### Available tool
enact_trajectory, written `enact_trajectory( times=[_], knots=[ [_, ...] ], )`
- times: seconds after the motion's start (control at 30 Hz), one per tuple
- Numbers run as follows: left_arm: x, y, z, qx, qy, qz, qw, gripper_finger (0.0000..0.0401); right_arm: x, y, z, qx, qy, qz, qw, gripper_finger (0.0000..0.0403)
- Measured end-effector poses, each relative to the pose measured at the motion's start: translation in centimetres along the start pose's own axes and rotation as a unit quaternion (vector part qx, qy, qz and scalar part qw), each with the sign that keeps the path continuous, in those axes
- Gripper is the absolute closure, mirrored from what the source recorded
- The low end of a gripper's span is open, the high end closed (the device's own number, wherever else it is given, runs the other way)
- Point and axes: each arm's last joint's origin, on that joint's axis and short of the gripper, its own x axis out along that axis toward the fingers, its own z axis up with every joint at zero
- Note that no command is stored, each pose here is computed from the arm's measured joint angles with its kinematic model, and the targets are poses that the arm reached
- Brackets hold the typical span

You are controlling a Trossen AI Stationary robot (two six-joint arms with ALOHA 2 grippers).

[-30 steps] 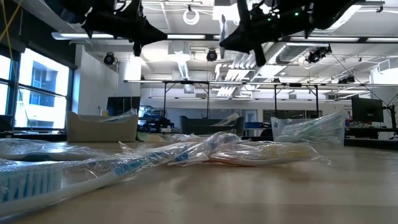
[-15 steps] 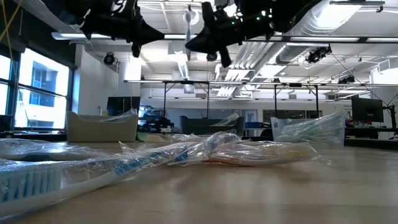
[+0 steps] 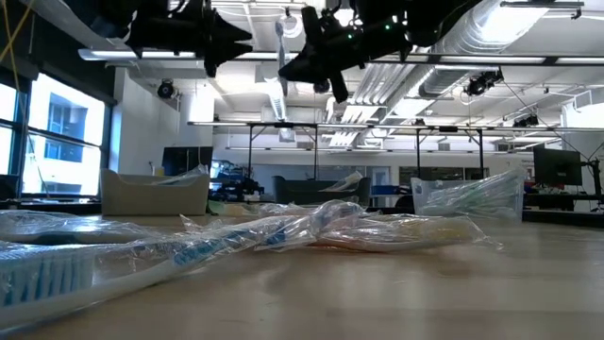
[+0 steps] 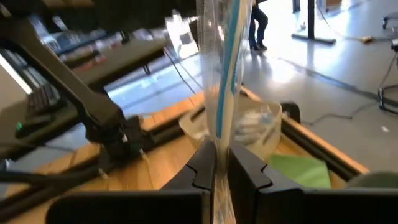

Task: Pick & Place Toothbrushes
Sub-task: Put the blue toothbrush into the gray bin

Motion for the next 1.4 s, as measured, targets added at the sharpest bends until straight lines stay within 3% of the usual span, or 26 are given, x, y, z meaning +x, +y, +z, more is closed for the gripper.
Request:
enact_trajectory(
  times=[0.2, 0.4, 1.0, 1.27, 1.4],
  knots=[
    [1.6, -1.3, -0.1, 0.032, -0.021, -0.039, 0.999, 0.0235, 0.0, 0.1, -0.3, -0.01, 0.014, -0.002, 1.0, 0.0389],
    [3.1, -1.5, -1.3, 0.017, -0.012, -0.004, 1.0, 0.0235, 0.0, 0.9, -0.7, -0.029, 0.021, 0.008, 0.999, 0.0389],
    [4.4, -2.3, -1.9, -0.003, -0.019, -0.044, 0.999, 0.0235, 0.0, 1.3, -1.1, -0.032, 0.034, 0.0, 0.999, 0.0389],
    [5.1, -2.9, -1.9, -0.002, -0.041, -0.029, 0.999, 0.0236, 0.0, 1.4, -1.1, -0.031, 0.033, 0.0, 0.999, 0.0389],
    [5.1, -2.8, -2.0, -0.01, -0.039, -0.026, 0.999, 0.0257, 0.0, 1.3, -1.2, -0.03, 0.037, -0.002, 0.999, 0.0389]
  ],
)
